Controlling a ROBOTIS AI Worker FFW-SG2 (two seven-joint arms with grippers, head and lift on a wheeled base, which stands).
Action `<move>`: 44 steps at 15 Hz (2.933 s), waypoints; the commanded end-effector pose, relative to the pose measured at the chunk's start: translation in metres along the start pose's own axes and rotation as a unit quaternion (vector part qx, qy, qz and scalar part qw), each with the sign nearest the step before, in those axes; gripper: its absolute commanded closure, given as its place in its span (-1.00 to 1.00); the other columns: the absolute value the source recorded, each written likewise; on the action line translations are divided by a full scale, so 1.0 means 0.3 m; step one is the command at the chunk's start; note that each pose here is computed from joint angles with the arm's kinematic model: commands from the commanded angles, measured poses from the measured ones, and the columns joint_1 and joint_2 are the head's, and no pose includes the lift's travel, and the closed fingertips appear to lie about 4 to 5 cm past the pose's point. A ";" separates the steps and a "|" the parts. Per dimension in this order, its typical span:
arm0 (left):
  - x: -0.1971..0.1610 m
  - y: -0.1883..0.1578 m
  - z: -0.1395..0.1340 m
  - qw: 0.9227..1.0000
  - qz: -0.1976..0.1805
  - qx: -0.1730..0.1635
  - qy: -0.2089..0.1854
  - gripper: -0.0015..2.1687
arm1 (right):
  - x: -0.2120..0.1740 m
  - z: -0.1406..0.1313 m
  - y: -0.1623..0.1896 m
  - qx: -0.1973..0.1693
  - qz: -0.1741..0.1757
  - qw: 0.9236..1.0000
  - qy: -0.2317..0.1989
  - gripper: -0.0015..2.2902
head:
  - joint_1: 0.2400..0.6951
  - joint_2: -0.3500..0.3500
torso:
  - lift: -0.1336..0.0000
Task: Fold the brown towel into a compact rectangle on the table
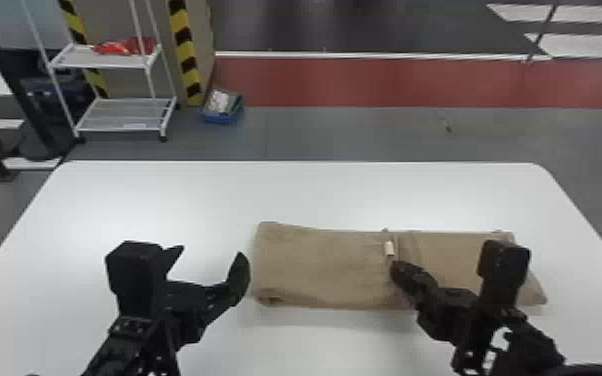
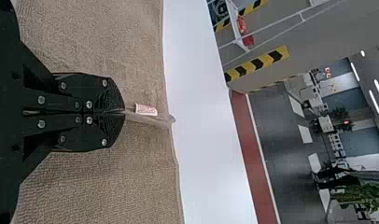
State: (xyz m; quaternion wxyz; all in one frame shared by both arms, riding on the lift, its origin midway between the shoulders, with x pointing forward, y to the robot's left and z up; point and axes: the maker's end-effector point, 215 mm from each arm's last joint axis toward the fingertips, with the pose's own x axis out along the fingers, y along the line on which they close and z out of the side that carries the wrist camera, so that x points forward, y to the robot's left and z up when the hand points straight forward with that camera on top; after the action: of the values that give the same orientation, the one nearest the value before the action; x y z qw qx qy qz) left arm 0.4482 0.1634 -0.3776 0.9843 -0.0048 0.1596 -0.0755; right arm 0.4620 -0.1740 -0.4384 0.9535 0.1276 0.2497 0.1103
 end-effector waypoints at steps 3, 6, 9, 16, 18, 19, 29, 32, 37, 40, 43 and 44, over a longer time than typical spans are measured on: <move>-0.006 0.007 0.001 1.000 0.002 0.000 0.000 -0.94 | -0.077 0.157 0.009 0.001 0.009 1.000 -0.029 0.09 | 1.00 -0.04 | -0.87; -0.017 0.011 0.004 1.000 0.003 -0.001 -0.001 -0.94 | -0.134 0.186 -0.168 0.010 -0.026 1.000 0.000 0.09 | 1.00 -0.09 | -0.87; -0.017 0.017 0.003 1.000 0.005 -0.002 -0.002 -0.94 | -0.079 0.046 -0.273 0.022 -0.035 0.997 0.058 0.09 | 1.00 -0.27 | -0.87; 0.005 0.031 0.033 1.000 0.011 0.000 -0.009 -0.93 | -0.196 0.363 -0.367 0.020 -0.029 0.999 -0.038 0.09 | 1.00 -0.35 | -0.87; 0.010 0.036 0.028 1.000 0.012 0.000 -0.008 -0.93 | -0.214 0.377 -0.456 0.016 -0.050 0.998 -0.035 0.09 | 1.00 -0.45 | -0.87; 0.016 0.037 0.020 1.000 0.011 -0.001 -0.006 -0.93 | -0.188 0.318 -0.500 0.024 -0.054 0.998 -0.017 0.09 | 1.00 -0.50 | -0.87; 0.049 0.052 -0.001 1.000 0.013 0.002 0.004 -0.93 | -0.316 0.476 -0.661 0.022 -0.089 0.995 -0.050 0.09 | 1.00 -0.68 | -0.87; 0.049 0.049 -0.012 1.000 0.012 0.000 0.005 -0.93 | -0.245 0.299 -0.712 0.035 -0.095 0.995 -0.002 0.09 | 1.00 -0.76 | -0.87; 0.047 0.049 -0.019 1.000 0.013 0.001 0.007 -0.93 | -0.283 0.394 -0.666 0.029 -0.081 0.996 -0.032 0.09 | 1.00 -0.78 | -0.87; 0.042 0.052 -0.017 1.000 0.013 0.001 0.005 -0.93 | -0.349 0.503 -0.695 0.018 -0.085 0.994 -0.061 0.09 | 1.00 -0.78 | -0.87; 0.038 0.054 -0.039 1.000 0.014 0.000 0.009 -0.93 | -0.285 0.339 -0.796 0.025 -0.098 0.995 -0.019 0.09 | 1.00 -0.83 | -0.87; 0.036 0.055 -0.047 1.000 0.014 0.000 0.011 -0.93 | -0.272 0.329 -0.826 0.028 -0.098 0.994 -0.029 0.09 | 1.00 -0.85 | -0.87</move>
State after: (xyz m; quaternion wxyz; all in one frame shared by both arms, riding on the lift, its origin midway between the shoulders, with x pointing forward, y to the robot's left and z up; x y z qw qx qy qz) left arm 0.4579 0.1776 -0.3914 0.9839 -0.0022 0.1674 -0.0618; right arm 0.4770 -0.4382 -0.3749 0.9624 0.1306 0.2378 0.0162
